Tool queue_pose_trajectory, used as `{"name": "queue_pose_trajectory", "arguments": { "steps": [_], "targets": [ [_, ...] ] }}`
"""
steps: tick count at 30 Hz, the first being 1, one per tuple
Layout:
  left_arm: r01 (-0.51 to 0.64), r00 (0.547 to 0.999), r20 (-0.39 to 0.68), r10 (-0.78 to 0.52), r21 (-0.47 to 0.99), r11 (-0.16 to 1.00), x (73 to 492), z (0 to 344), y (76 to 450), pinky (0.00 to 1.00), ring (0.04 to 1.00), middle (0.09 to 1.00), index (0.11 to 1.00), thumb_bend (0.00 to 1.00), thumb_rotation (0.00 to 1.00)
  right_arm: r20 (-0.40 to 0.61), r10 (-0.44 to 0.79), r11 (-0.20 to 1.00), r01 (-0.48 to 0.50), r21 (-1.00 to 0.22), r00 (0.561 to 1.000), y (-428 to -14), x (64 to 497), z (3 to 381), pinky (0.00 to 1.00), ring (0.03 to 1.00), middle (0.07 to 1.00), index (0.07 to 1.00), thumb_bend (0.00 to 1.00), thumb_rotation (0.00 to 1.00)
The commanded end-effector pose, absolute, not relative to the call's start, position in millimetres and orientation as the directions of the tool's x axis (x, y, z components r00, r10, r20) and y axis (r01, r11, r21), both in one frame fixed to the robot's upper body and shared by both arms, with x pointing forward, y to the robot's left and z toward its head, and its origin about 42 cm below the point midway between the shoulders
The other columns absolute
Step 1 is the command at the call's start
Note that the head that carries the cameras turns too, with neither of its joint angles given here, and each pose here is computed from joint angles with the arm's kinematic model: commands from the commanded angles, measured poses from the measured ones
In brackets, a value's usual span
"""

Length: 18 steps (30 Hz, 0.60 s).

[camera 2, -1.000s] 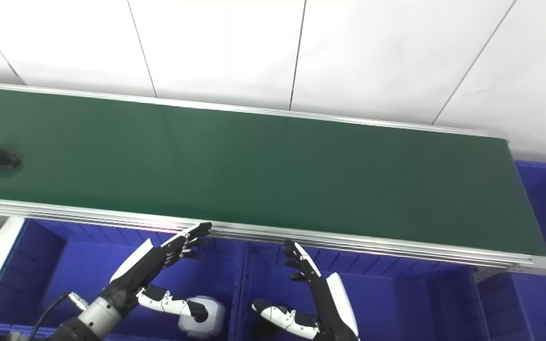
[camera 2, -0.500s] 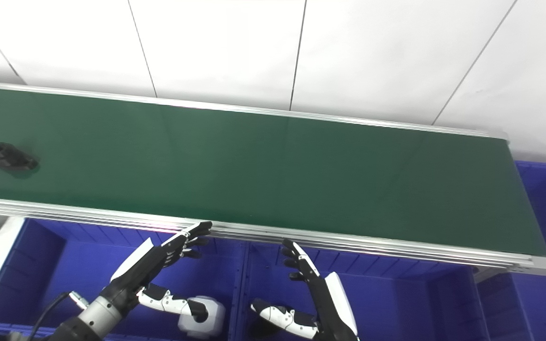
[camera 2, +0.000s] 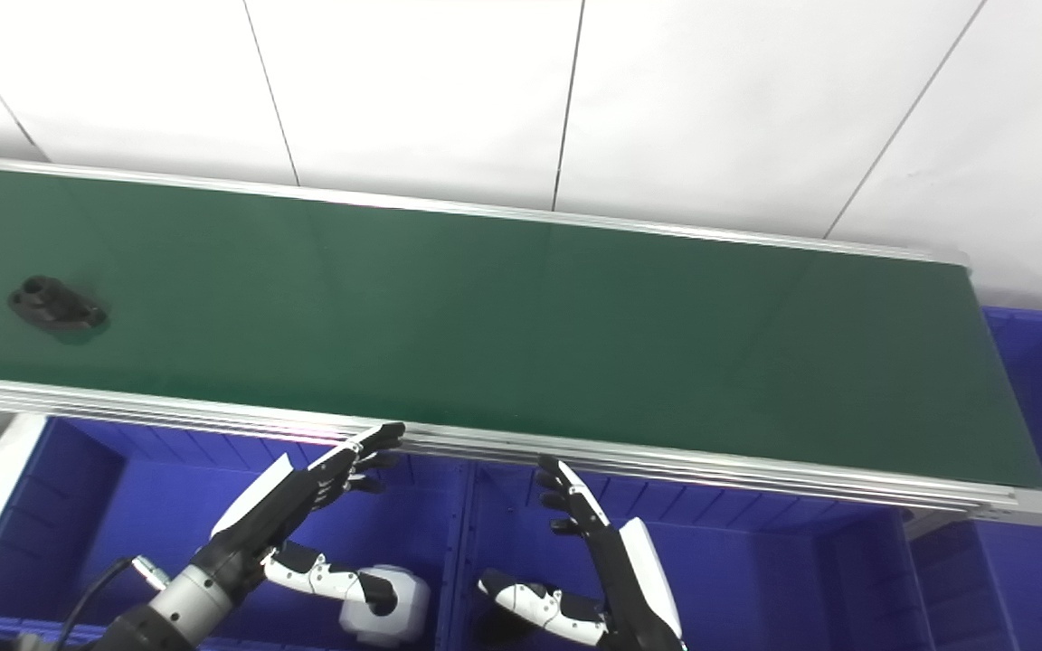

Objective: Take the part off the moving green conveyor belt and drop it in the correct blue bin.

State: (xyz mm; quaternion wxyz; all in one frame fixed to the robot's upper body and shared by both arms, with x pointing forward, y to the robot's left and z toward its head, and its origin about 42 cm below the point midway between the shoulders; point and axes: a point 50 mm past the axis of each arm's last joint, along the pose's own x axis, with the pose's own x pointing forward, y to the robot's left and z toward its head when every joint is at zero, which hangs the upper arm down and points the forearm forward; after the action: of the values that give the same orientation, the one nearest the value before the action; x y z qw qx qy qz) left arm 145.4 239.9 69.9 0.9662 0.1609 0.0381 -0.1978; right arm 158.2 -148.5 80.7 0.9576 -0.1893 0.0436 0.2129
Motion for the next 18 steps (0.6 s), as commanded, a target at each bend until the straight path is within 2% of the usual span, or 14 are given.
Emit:
{"name": "queue_pose_trajectory", "arguments": {
  "steps": [1, 13, 18],
  "targets": [
    [0.373, 0.927, -0.085, -0.365, 0.308, 0.875, 147.3, 76.9, 240.2, 0.79, 0.888, 0.936, 0.932, 0.70, 0.31, -0.134, 0.394, 0.845, -0.416, -0.337, 0.909, -146.3, 160.7, 87.2, 0.77, 0.850, 0.884, 0.923, 0.64, 0.40],
    [0.376, 0.926, -0.094, -0.365, 0.305, 0.875, 146.0, 75.5, 236.6, 0.78, 0.891, 0.939, 0.934, 0.69, 0.31, -0.134, 0.396, 0.842, -0.417, -0.342, 0.909, -149.6, 160.3, 86.2, 0.77, 0.848, 0.879, 0.921, 0.64, 0.39],
    [0.381, 0.924, -0.095, -0.370, 0.303, 0.874, 143.8, 66.9, 223.8, 0.75, 0.876, 0.933, 0.929, 0.73, 0.37, -0.137, 0.401, 0.841, -0.423, -0.337, 0.906, -161.0, 157.5, 81.8, 0.78, 0.862, 0.895, 0.939, 0.59, 0.36]
  ]
}}
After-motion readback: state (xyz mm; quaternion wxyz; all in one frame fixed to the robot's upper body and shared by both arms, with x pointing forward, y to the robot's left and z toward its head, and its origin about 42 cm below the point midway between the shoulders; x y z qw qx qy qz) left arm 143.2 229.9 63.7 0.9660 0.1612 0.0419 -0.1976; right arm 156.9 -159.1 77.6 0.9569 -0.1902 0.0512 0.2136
